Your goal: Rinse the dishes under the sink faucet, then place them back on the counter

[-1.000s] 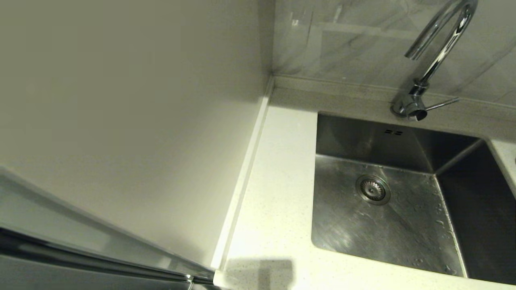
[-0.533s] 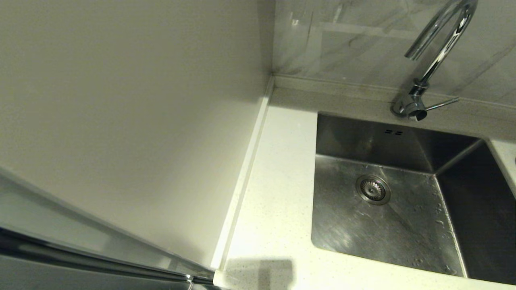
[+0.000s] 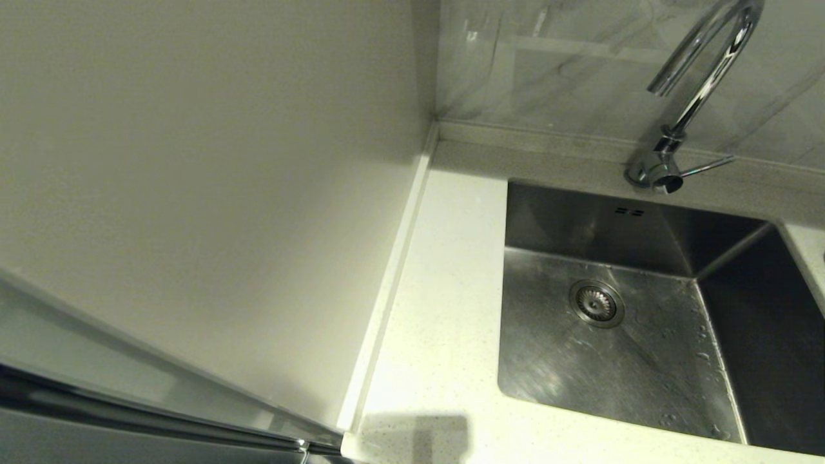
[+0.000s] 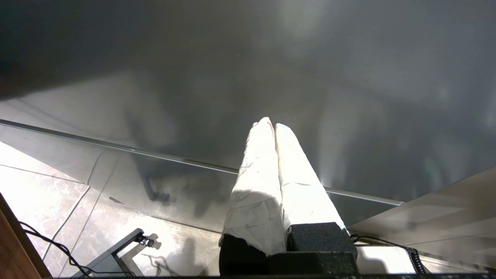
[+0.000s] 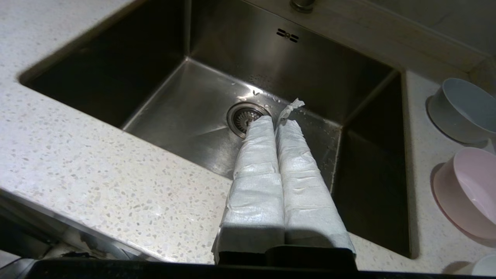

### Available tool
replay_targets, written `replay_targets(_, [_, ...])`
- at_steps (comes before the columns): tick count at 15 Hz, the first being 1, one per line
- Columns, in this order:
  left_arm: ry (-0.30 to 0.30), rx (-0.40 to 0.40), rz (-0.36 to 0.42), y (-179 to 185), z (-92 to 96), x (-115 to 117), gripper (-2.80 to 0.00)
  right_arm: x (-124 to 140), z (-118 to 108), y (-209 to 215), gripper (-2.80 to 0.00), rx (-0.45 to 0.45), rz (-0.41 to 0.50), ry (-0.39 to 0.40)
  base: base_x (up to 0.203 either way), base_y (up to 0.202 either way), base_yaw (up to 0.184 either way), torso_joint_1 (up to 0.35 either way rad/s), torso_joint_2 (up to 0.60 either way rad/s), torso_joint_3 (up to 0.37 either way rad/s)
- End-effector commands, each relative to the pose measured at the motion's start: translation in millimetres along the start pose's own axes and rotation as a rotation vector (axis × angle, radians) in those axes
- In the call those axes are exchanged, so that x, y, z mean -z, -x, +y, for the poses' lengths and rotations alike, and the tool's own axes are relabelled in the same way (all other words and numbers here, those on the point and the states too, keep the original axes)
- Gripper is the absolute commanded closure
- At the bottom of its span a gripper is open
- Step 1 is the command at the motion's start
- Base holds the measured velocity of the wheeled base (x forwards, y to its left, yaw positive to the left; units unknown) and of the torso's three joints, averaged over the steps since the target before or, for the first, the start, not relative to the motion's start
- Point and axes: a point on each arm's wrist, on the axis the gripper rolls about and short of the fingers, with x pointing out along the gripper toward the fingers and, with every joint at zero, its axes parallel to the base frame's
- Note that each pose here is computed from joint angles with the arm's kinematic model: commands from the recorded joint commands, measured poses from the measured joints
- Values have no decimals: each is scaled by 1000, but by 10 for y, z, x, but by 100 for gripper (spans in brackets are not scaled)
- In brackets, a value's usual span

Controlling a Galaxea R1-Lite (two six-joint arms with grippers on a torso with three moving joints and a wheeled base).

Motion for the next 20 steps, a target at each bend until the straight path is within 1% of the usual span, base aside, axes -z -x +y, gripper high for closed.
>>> replay_targets(1, [0, 0, -4, 3, 0, 1, 0, -24, -6, 0, 0, 5, -18, -10, 0, 0, 0, 0, 0, 0])
replay_targets(3, [0, 1, -3, 2, 0, 0, 0, -22, -7, -1, 0, 12, -17, -50, 0, 0, 0, 0, 0, 0])
replay_targets(4, [1, 0, -3, 2, 0, 0, 0, -6, -4, -2, 0, 12, -5, -49, 0, 0, 0, 0, 0, 0])
replay_targets(7, [1, -2, -3, 2, 0, 0, 0, 38, 8, 14, 0, -13, 87, -53, 0, 0, 0, 0, 0, 0])
replay_targets(9, [0, 0, -5, 3, 0, 1, 0, 53, 17, 41, 0, -50, 157, -57, 0, 0, 0, 0, 0, 0])
replay_targets(11, [0, 0, -4, 3, 0, 1, 0, 54, 22, 67, 0, -77, 208, -59, 0, 0, 0, 0, 0, 0])
replay_targets(12, [1, 0, -4, 3, 0, 1, 0, 54, 21, 74, 0, -75, 221, -60, 0, 0, 0, 0, 0, 0])
replay_targets(17, [1, 0, -4, 3, 0, 0, 0, 53, 17, 71, 0, -59, 217, -45, 0, 0, 0, 0, 0, 0])
replay_targets(18, [1, 1, -4, 3, 1, 1, 0, 9, 5, 64, 0, -42, 177, -42, 0, 0, 0, 0, 0, 0])
replay_targets(19, [1, 0, -3, 2, 0, 0, 0, -147, -35, 66, 0, 3, 75, -55, 0, 0, 0, 0, 0, 0])
replay_targets(20, [0, 0, -4, 2, 0, 0, 0, -321, -79, 100, 0, 48, -4, -88, 0, 0, 0, 0, 0, 0])
